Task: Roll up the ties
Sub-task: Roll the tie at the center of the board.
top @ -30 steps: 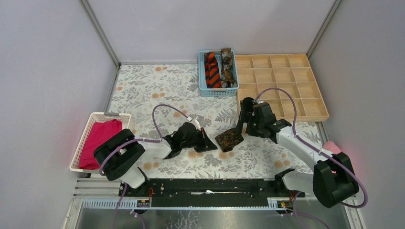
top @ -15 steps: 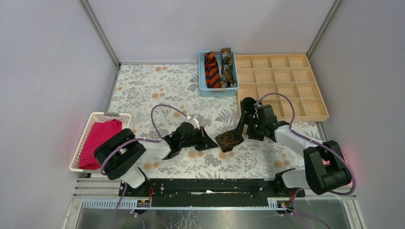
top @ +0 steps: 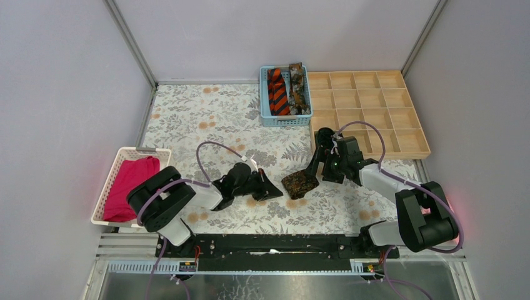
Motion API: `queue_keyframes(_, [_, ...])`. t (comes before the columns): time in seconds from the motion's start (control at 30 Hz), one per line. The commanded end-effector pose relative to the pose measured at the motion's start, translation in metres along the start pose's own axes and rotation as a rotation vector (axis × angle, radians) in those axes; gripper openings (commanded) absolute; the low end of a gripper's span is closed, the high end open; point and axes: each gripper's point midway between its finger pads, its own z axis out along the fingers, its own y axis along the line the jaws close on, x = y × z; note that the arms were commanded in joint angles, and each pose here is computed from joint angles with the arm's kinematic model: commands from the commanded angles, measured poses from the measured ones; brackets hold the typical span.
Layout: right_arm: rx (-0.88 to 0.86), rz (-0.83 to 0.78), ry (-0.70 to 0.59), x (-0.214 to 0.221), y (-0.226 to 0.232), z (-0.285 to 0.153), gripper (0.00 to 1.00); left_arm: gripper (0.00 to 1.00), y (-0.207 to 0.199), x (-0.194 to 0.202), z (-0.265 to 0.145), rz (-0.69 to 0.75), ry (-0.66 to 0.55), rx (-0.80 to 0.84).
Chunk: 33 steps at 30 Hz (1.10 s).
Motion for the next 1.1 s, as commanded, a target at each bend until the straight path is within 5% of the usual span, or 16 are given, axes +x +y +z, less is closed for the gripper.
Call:
queue_keyframes(0.0, [-0.031, -0.019, -0.03, -0.007, 0.007, -0.007, 1.0, 0.27, -0.004, 0.002, 0.001, -0.062, 0.012, 0.079])
queue_keyframes(0.13, [-0.037, -0.015, -0.019, -0.006, 0.007, -0.004, 1.0, 0.42, 0.001, 0.007, 0.002, -0.134, 0.024, 0.118])
queue_keyframes(0.2, [-0.045, -0.014, -0.012, -0.004, 0.007, -0.002, 1.0, 0.64, -0.003, 0.007, 0.002, -0.155, 0.019, 0.156])
queue_keyframes(0.23, [-0.045, -0.013, -0.013, -0.004, 0.007, -0.002, 1.0, 0.67, -0.002, 0.006, 0.001, -0.17, 0.012, 0.161])
queue_keyframes(1.07, [-0.189, 0.04, 0.004, 0.021, 0.021, -0.008, 0.81, 0.74, 0.011, -0.015, 0.035, -0.24, -0.148, 0.065])
